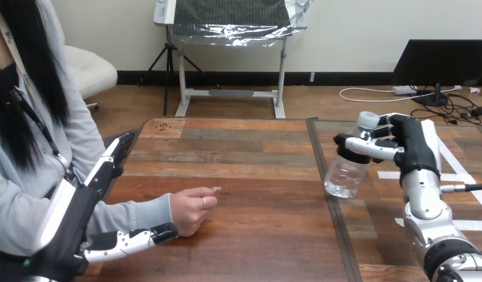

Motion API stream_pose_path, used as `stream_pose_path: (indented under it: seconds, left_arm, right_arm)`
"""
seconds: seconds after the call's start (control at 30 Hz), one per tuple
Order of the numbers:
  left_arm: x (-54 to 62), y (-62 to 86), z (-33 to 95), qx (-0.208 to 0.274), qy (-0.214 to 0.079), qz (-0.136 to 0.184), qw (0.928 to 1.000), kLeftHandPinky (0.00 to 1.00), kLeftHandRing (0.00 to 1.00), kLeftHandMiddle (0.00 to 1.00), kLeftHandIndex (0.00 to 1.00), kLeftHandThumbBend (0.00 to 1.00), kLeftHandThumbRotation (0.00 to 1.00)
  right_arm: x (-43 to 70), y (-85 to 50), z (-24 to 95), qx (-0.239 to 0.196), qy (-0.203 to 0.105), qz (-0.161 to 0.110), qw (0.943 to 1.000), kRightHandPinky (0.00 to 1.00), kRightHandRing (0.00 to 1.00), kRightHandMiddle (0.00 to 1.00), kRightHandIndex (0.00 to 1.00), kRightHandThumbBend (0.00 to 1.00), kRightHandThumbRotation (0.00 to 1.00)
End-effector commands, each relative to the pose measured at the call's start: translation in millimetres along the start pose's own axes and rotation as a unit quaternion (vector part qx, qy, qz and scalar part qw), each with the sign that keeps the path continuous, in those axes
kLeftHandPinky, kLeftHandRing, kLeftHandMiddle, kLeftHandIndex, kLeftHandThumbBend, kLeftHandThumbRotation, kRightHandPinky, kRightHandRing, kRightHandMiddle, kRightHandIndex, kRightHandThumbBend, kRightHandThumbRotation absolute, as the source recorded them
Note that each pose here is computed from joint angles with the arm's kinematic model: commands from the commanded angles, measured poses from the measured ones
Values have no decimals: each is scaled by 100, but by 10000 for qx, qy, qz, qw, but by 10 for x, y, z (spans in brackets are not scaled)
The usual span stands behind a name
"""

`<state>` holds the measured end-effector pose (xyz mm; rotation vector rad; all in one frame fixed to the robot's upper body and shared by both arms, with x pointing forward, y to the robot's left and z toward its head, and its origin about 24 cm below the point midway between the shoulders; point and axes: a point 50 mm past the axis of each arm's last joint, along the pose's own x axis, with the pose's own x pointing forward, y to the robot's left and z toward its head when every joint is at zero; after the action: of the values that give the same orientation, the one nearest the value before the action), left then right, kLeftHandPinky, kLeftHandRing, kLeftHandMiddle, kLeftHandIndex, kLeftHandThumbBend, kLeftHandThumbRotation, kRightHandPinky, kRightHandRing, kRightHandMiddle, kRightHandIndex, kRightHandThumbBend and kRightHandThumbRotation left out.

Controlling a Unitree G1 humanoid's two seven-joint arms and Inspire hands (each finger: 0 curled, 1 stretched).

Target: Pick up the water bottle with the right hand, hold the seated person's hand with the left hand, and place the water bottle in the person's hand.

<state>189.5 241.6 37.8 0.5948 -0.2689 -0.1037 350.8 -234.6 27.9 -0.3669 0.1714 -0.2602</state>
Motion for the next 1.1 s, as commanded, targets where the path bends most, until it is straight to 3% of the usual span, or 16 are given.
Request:
stream_pose_path:
  seconds: [0.0, 0.37, 0.63, 0.83, 1.07]
  left_arm:
    - [185, 216, 151, 596, -345, 12, 9976, 86, 94, 95, 94, 100, 40]
    - [263, 363, 142, 1360, 4, -246, 9904, 80, 88, 90, 91, 100, 27]
    - [356, 472, 124, 1966, 287, -536, 9786, 71, 79, 84, 87, 100, 18]
    - [416, 525, 117, 2313, 374, -740, 9693, 66, 74, 81, 85, 100, 18]
    - [482, 566, 87, 2351, 434, -864, 9672, 65, 72, 77, 82, 100, 14]
  right_arm:
    - [138, -22, 529, 313, -1013, -109, 9943, 32, 38, 46, 48, 86, 0]
    - [137, -12, 597, 360, -1234, -35, 9917, 30, 36, 46, 48, 85, 0]
    - [131, -12, 657, 498, -1459, 70, 9880, 30, 37, 45, 47, 84, 0]
    - [125, -8, 692, 559, -1584, 113, 9857, 30, 37, 45, 47, 82, 0]
    - [116, -10, 721, 637, -1720, 174, 9829, 31, 38, 45, 47, 82, 0]
